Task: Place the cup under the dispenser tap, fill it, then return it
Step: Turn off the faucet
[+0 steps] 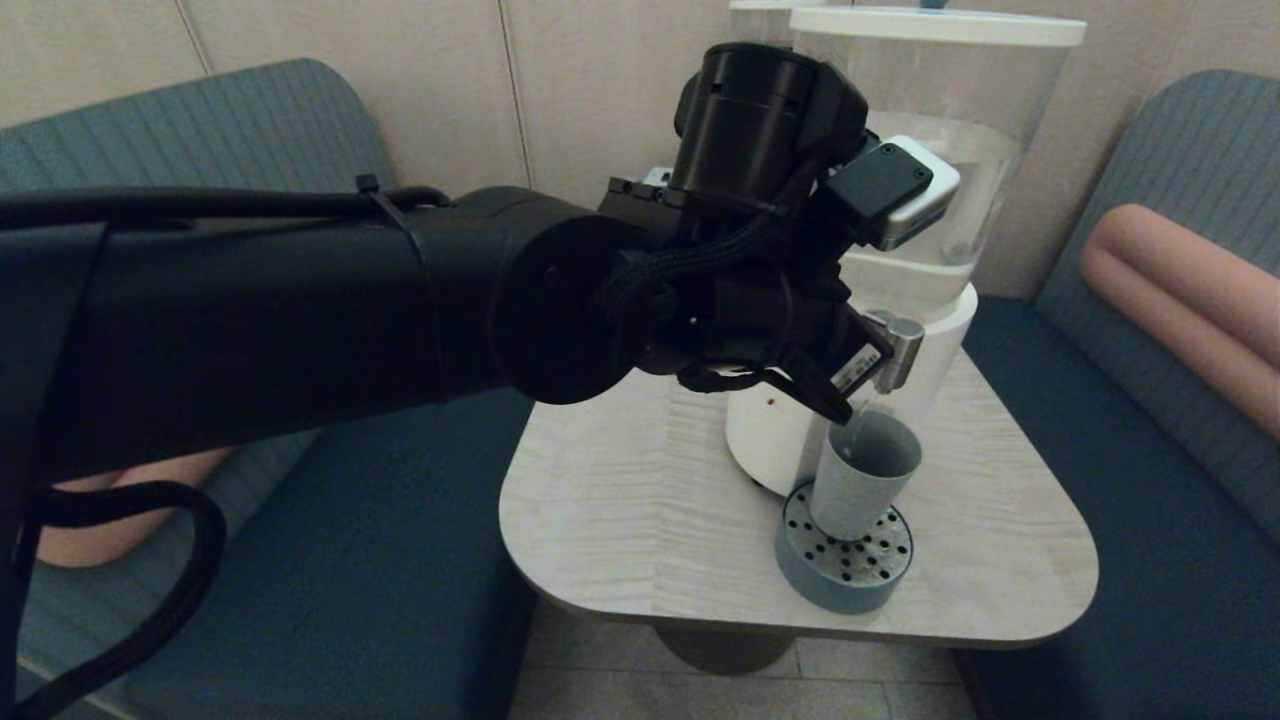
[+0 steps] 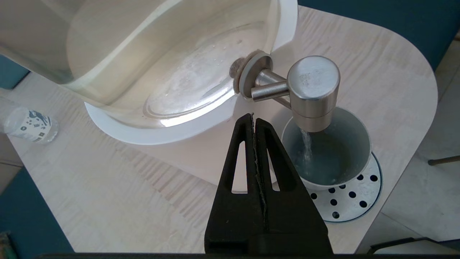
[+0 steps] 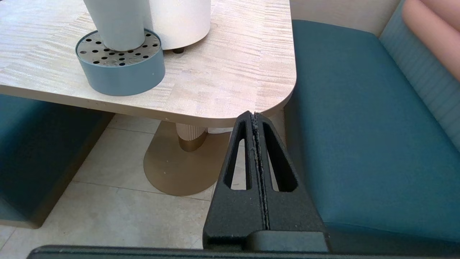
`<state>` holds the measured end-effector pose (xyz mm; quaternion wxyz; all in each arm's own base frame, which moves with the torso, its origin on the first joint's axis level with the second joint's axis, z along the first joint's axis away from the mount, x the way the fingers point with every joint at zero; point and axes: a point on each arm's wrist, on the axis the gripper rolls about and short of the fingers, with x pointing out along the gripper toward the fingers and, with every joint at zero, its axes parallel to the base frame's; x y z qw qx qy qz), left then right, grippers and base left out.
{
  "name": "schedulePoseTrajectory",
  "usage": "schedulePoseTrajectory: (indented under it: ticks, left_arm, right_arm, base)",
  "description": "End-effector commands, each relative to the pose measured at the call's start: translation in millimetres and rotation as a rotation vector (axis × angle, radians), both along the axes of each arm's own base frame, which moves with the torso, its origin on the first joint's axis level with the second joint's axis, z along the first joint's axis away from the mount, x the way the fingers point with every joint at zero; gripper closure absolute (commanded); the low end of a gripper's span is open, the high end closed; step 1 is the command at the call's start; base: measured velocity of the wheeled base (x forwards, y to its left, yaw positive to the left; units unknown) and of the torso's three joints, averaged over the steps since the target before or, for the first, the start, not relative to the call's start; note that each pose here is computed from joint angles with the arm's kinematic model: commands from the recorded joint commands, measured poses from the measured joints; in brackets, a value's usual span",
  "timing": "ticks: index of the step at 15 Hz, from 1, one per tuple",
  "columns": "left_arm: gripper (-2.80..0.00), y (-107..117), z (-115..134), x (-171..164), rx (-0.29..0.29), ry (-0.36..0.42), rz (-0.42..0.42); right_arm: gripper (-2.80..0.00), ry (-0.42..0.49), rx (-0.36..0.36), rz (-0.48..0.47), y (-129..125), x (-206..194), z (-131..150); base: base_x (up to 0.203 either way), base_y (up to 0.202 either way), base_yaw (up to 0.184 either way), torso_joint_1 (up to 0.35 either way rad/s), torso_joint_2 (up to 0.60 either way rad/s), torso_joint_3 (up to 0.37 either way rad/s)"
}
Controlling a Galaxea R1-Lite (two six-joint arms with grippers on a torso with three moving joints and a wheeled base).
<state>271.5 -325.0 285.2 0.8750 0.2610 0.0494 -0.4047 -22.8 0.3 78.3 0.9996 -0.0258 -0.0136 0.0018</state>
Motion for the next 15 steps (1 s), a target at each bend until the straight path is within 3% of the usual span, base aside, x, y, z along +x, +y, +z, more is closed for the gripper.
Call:
schedulePoseTrajectory:
  ticks: [1, 15]
  left_arm:
    - [0.00, -2.6, -3.6, 2.1, 0.002, 0.000, -0.004]
    - [0.00, -11.0, -8.2, 8.4, -0.042, -0.030, -0.025]
  right_arm:
    - [0.00, 0.015, -0.001, 0.000, 0.0, 1.2, -3.7]
    - [0.00, 0.015, -0.001, 0.000, 0.0, 1.2, -3.7]
  base:
    - [0.000, 0.000, 0.000, 0.000, 0.00, 0.000]
    - [0.000, 0.000, 0.000, 0.000, 0.00, 0.000]
